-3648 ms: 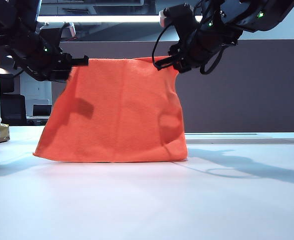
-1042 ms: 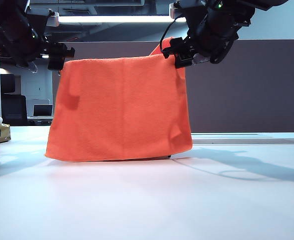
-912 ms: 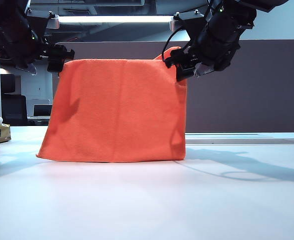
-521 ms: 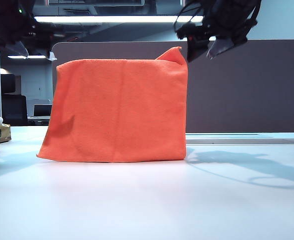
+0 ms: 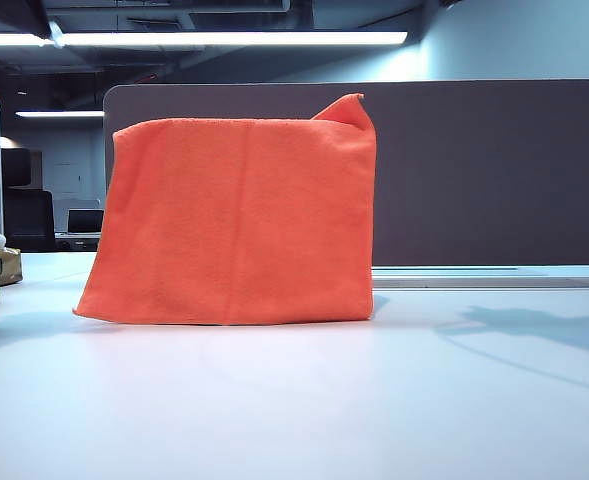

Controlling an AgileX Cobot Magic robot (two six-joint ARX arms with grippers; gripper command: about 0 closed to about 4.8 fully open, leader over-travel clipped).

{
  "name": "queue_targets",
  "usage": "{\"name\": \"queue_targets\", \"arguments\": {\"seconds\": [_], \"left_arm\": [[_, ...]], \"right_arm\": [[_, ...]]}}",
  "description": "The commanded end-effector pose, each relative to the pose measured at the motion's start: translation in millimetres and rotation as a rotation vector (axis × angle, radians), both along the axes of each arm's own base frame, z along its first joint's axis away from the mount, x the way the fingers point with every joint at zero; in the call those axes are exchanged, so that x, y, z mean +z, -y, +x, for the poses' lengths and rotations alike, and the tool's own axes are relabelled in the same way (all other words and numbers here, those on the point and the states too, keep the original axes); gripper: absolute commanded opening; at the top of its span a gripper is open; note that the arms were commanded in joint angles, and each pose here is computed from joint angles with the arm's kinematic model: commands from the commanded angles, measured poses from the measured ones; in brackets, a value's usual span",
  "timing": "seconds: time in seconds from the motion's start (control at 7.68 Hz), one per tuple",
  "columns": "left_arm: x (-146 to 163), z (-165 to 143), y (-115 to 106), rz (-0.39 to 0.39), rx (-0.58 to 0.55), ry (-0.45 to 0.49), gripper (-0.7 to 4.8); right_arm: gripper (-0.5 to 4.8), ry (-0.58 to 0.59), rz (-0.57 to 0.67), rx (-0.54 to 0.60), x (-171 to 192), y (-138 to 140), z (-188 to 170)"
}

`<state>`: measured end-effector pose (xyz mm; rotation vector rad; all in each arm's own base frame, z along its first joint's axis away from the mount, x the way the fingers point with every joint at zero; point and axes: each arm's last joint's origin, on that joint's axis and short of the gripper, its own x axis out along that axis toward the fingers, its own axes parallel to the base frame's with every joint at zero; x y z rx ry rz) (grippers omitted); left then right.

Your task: Pick up the cloth from the table and use it to cover the mirror.

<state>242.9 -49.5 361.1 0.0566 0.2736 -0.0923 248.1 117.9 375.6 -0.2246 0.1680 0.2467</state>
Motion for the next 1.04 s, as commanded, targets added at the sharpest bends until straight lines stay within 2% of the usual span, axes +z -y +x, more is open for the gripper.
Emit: {"name": "queue_targets", "arguments": {"seconds": [0.13,0.26,0.39,0.52,0.65,0.78,0.91,1.04], "left_arm": [[42.5,-99.6,-20.4,-0.050,-0.040,0.135,-0.05],[34.0,-123.4,-24.6,-0.092,-0.066,0.143,-0.05],[-1.3,-152.2,-30.6,-0.125,-0.073,0.158,-0.05],[-40.9,-219.1,-44.5,-0.154,-0.107,0.316,-0.05],[-50.3,-225.5,-44.1,-0.178,-0.164,0.251,-0.05],[-51.1,-227.4,-44.3,-0.179,-0.171,0.252,-0.05],[-68.2,-232.4,-43.6,-0.208,-0.219,0.159,-0.05],[-79.5,-224.1,-41.8,-0.216,-0.213,0.120,-0.05]], "right_arm": [[-0.06,0.059,0.041,0.032,7.7,33.2,-68.1],[-0.06,0.072,0.048,0.036,-4.2,42.3,-86.1],[-0.05,0.121,0.076,0.070,-23.1,56.8,-116.7],[-0.05,0.205,0.230,0.114,-55.1,87.2,-167.4],[-0.05,0.100,0.289,0.202,-110.2,80.8,-155.6],[-0.05,0.102,0.302,0.206,-114.9,80.7,-155.7],[-0.05,0.210,0.333,0.183,-151.3,88.6,-166.8],[-0.05,0.221,0.334,0.169,-165.4,89.6,-167.1]]}}
